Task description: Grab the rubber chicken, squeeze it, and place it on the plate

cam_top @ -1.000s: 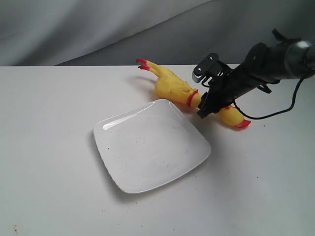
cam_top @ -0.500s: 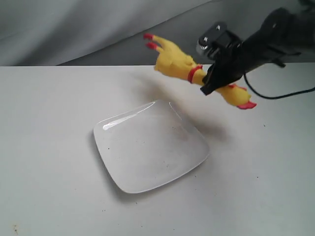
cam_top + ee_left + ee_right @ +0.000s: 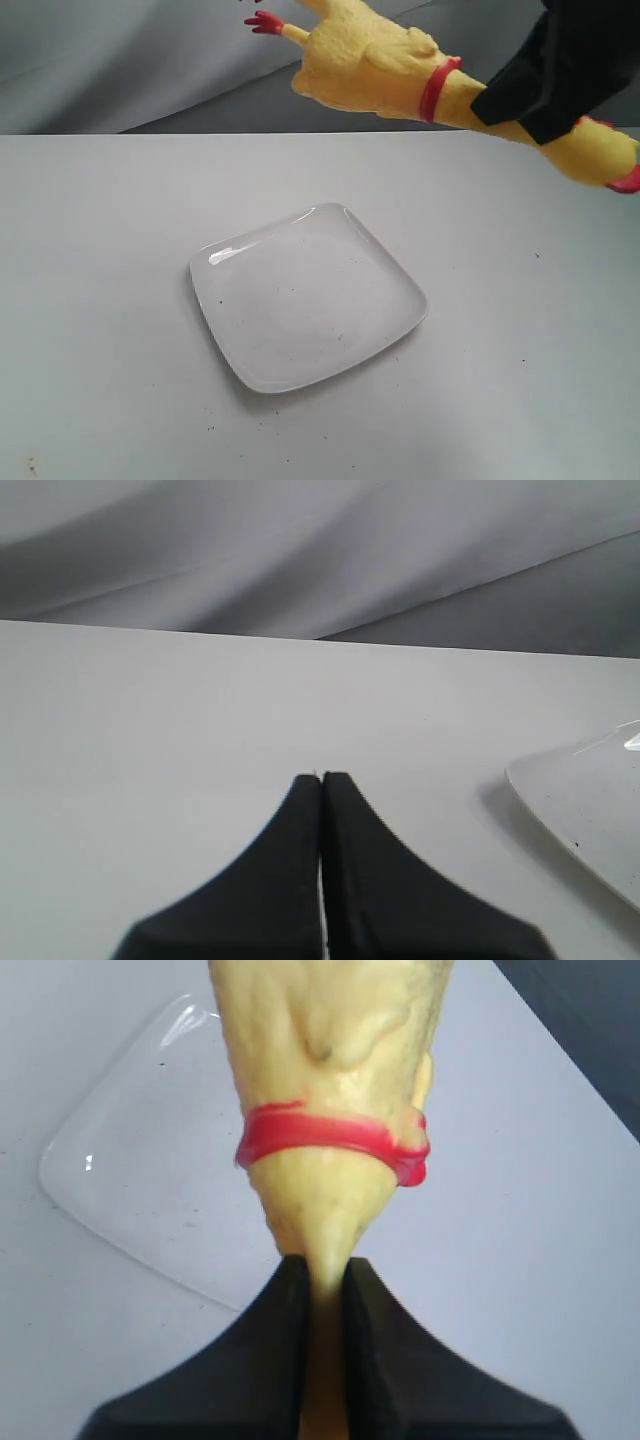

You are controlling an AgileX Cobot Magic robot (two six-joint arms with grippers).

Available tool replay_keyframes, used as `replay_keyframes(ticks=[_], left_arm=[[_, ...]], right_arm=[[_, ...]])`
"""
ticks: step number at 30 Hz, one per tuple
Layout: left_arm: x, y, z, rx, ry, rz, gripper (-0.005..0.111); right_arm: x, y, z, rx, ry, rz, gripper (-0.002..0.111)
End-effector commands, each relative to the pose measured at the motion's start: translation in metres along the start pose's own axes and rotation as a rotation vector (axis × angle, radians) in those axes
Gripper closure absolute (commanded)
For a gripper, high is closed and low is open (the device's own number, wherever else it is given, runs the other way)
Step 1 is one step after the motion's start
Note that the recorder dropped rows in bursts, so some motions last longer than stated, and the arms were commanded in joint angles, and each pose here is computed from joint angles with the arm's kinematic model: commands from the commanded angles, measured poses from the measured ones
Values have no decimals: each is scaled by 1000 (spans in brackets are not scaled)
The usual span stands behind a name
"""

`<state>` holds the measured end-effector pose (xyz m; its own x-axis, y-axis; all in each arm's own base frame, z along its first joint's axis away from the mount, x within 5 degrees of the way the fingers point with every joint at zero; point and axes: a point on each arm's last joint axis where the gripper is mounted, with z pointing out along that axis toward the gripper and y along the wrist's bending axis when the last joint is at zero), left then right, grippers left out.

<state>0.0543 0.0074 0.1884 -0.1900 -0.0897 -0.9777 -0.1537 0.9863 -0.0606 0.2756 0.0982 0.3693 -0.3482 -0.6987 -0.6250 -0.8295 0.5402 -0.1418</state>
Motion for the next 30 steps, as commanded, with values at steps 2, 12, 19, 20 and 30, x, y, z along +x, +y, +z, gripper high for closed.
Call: replay_keyframes(ticks=[2, 12, 19, 20, 30], left_arm=[[1, 0, 0, 3, -6, -3, 106], [1, 0, 0, 3, -6, -3, 106], [-4, 1, 0, -13, -65, 93, 106], [-10, 1, -1, -19, -124, 132, 106], [-66, -8, -30, 16, -837, 182, 106]], right_arm=[[22, 35, -17, -27, -84, 30, 108], [47, 70, -1, -173, -200, 89, 108], [47, 83, 10, -193, -198, 41, 108], [46, 85, 10, -203, -198, 32, 108], [43, 93, 12, -235, -195, -4, 108]])
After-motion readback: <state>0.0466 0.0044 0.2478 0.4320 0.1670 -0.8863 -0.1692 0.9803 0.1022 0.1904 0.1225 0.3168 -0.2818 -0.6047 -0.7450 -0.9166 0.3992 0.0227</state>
